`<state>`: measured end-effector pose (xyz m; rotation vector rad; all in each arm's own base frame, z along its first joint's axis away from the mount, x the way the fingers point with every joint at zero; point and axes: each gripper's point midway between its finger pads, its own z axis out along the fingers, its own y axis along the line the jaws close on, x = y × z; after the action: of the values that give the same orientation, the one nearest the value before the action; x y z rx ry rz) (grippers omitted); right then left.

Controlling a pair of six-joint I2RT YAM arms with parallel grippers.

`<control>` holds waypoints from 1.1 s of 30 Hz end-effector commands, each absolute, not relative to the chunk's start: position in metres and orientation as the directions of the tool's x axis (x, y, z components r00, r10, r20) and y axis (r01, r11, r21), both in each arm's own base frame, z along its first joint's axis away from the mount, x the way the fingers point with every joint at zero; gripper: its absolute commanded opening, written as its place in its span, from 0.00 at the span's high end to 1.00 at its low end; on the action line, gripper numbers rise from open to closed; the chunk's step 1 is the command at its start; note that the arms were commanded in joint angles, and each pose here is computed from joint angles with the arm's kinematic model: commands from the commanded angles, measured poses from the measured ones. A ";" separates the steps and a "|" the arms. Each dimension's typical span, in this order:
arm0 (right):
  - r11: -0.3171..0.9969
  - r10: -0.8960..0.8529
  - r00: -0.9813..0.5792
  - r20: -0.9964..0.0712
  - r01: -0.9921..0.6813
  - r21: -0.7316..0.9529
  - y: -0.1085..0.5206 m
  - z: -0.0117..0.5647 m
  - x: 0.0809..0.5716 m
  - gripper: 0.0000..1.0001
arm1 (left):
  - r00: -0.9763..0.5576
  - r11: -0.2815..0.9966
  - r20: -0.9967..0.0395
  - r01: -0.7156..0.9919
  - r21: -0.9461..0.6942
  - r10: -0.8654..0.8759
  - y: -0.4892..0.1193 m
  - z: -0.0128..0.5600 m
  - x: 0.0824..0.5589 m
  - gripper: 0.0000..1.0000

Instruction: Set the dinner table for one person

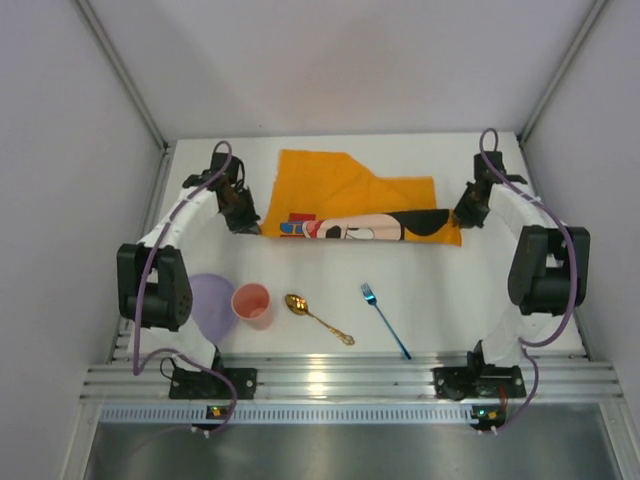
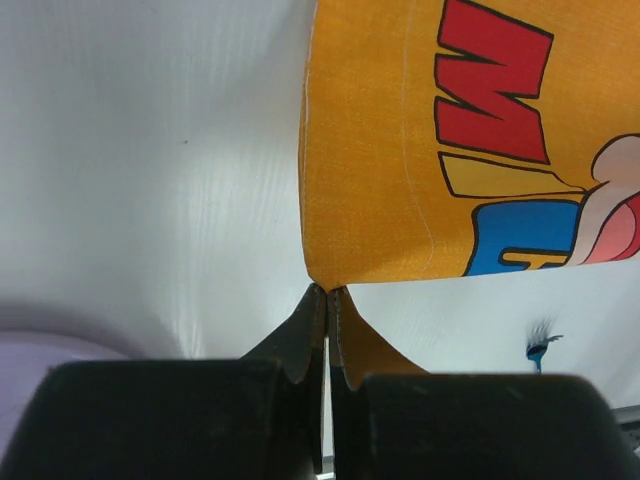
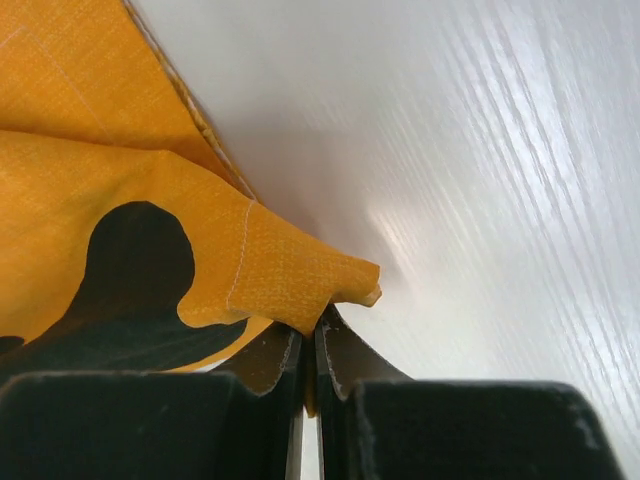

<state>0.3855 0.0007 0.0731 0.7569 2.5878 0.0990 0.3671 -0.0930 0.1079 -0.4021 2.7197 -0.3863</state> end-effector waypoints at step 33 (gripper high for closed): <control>0.883 0.392 -0.781 -0.486 0.171 0.438 0.089 0.136 0.533 0.16 | -0.884 0.934 -0.334 -0.250 -0.257 -0.328 -0.073 0.123 0.353 0.06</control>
<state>0.5153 0.0860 0.1389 0.3889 2.4720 0.4773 0.3405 -0.0676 0.1093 -0.4482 2.7584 -0.2446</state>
